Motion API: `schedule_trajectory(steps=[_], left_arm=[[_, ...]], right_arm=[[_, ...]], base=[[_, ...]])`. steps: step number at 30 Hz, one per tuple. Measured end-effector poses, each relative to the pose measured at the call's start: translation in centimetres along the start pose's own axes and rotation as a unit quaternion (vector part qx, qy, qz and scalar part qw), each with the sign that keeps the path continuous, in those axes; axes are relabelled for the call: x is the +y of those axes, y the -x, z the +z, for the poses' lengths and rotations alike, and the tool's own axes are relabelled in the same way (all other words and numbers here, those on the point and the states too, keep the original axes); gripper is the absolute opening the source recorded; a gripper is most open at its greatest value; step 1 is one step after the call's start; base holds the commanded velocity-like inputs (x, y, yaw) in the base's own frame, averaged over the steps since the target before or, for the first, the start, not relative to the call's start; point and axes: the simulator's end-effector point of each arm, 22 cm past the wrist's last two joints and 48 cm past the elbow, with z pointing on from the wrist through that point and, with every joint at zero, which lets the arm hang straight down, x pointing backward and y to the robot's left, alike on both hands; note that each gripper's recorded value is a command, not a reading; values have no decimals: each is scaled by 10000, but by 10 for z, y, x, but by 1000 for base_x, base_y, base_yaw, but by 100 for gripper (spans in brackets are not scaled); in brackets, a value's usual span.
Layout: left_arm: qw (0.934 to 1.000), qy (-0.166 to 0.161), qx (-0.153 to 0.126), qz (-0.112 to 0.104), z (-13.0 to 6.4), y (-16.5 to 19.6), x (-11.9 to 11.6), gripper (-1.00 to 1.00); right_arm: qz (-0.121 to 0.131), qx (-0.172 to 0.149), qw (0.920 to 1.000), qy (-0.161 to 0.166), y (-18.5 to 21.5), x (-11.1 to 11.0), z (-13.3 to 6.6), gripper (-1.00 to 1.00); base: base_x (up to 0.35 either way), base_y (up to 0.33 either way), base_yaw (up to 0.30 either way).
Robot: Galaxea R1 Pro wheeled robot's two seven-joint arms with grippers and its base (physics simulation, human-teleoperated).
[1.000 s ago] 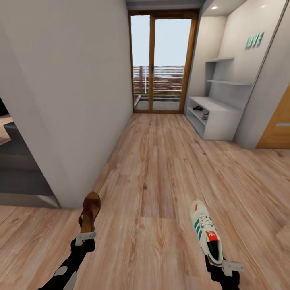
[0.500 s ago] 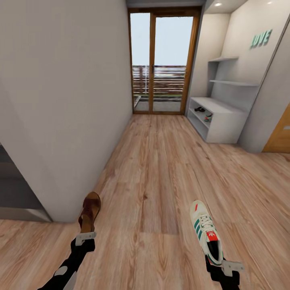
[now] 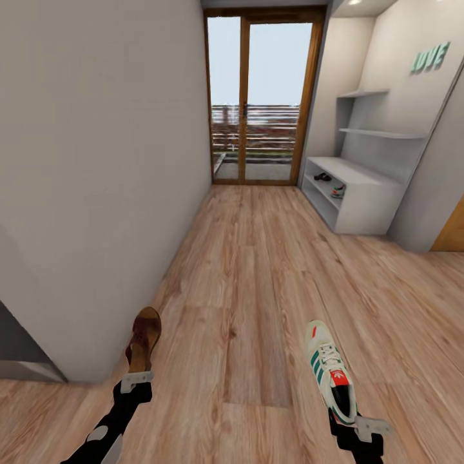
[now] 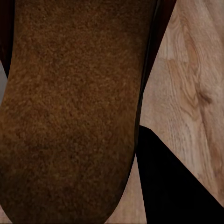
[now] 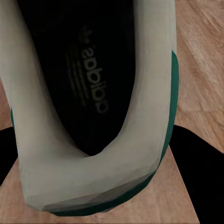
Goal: Pick up the two gym shoes and the two sandals from the corridor floor and place them onto the hallstand (shoe rack) in the corridor, making sure they are on the rack and not on the floor. Arrange them so the two gym shoes are next to each other and the two sandals are next to each other.
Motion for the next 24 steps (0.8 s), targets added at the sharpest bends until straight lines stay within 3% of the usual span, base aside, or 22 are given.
schedule_trajectory(steps=[24], left_arm=[[10000, 2, 0, -2, 0, 0, 0, -100]], right_arm=[[1, 1, 10000, 0, 0, 0, 0, -100]], base=[[339, 0, 9]])
